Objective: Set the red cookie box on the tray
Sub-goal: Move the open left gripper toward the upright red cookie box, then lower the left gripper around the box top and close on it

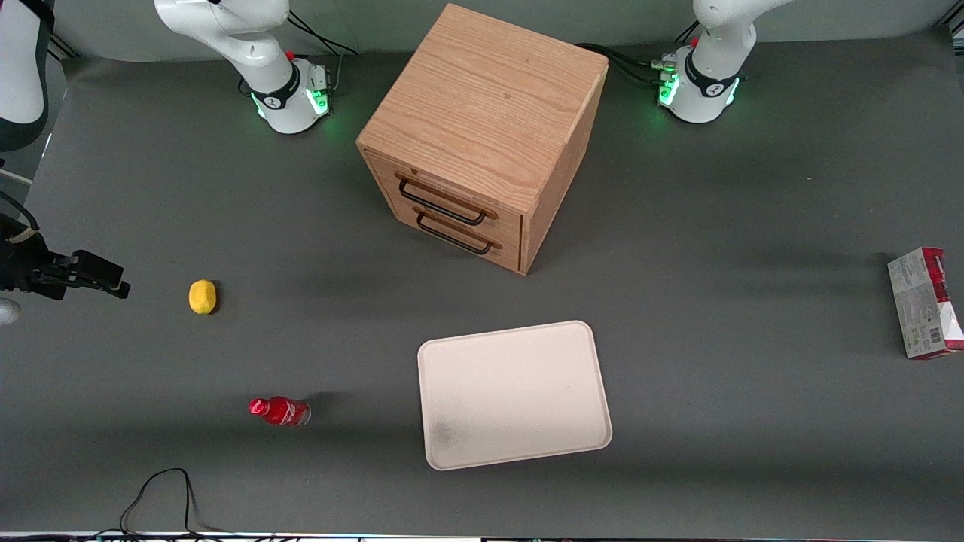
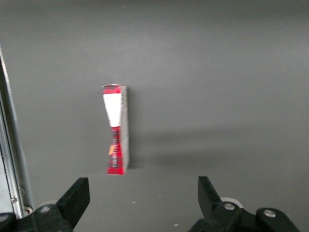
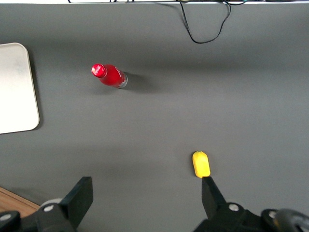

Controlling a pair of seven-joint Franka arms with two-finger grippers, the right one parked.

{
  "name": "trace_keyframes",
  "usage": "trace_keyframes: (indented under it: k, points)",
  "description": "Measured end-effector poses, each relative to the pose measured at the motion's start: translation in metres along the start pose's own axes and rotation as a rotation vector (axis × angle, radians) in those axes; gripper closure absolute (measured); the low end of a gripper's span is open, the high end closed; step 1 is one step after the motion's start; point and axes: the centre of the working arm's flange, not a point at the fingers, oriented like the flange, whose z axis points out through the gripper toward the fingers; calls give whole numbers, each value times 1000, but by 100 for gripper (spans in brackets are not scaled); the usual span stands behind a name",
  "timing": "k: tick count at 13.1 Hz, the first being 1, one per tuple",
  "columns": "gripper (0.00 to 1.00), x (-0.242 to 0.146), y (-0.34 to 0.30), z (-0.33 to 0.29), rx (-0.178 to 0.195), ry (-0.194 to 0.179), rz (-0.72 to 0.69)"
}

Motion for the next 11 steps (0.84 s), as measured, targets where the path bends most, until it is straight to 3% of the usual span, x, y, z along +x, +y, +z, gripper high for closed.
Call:
trace_keyframes:
  k: [4, 8, 11]
  points:
    - [0, -18, -54, 9, 0, 0, 6]
    - [0, -21, -69, 25, -9, -11, -34]
    - [0, -14, -73, 51, 1, 4, -73]
